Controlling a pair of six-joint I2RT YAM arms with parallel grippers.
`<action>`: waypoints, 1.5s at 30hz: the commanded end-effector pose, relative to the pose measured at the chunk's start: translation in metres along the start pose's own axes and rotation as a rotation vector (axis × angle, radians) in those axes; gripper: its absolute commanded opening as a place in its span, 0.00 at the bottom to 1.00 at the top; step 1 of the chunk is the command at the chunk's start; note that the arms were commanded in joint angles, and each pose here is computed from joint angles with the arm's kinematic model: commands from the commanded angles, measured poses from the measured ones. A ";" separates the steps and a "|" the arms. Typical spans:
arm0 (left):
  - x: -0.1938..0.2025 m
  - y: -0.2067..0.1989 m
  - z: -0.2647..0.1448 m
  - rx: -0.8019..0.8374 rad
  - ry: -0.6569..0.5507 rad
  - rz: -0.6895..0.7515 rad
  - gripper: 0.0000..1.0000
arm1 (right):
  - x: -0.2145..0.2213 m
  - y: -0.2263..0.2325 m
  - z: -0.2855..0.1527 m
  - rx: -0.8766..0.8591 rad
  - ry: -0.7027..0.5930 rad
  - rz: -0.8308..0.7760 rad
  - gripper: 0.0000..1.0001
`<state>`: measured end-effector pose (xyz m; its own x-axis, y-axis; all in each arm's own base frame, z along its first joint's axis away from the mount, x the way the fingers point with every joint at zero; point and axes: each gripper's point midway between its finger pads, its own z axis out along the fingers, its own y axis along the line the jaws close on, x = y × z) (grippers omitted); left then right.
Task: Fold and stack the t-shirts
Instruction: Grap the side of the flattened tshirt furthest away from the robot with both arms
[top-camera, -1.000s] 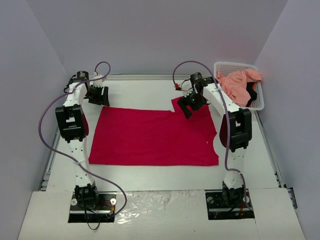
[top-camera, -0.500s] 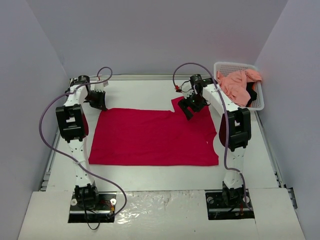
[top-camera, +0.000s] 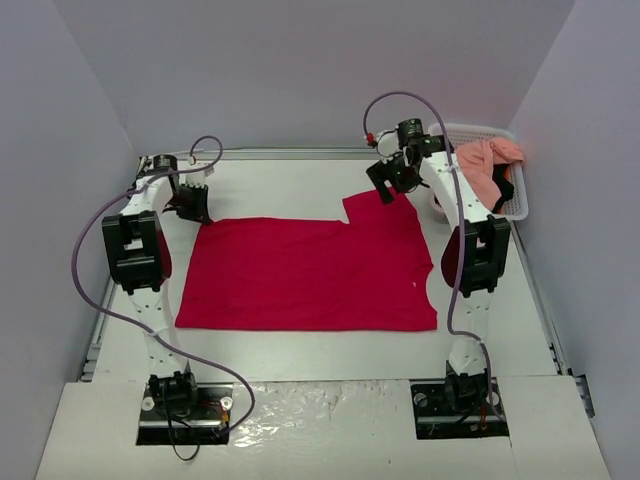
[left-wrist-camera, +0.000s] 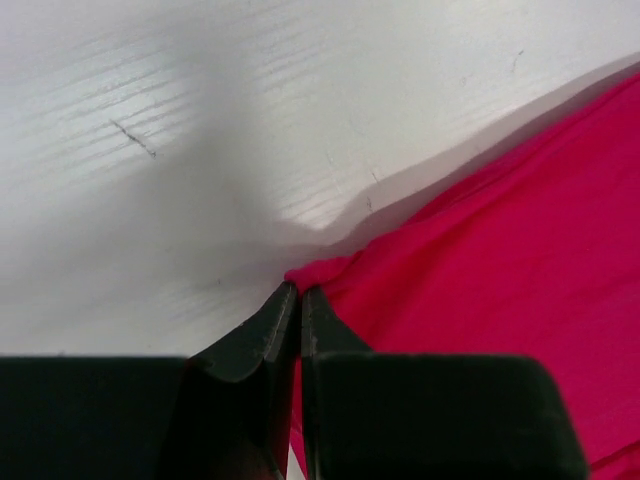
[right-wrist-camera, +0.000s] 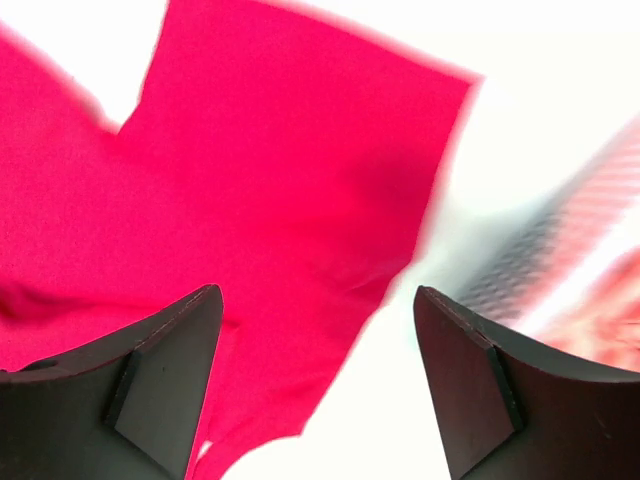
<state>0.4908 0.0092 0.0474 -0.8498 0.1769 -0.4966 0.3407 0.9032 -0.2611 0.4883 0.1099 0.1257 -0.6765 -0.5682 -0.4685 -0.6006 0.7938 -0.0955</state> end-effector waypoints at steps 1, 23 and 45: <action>-0.055 -0.009 -0.055 -0.086 -0.207 0.061 0.02 | -0.026 -0.045 0.000 0.132 -0.084 0.117 0.73; -0.055 -0.049 -0.077 -0.187 -0.227 0.183 0.02 | -0.054 -0.117 0.095 0.126 -0.247 0.361 0.91; -0.049 -0.054 -0.071 -0.169 -0.220 0.184 0.03 | -0.022 -0.084 0.148 0.015 -0.143 0.410 0.66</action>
<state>0.4827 -0.0173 0.1156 -0.7212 0.2557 -0.6438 0.3750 0.9256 -0.0524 0.6249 0.0759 0.0204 -0.7713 -0.1913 -0.6070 -0.2745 0.9605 0.0461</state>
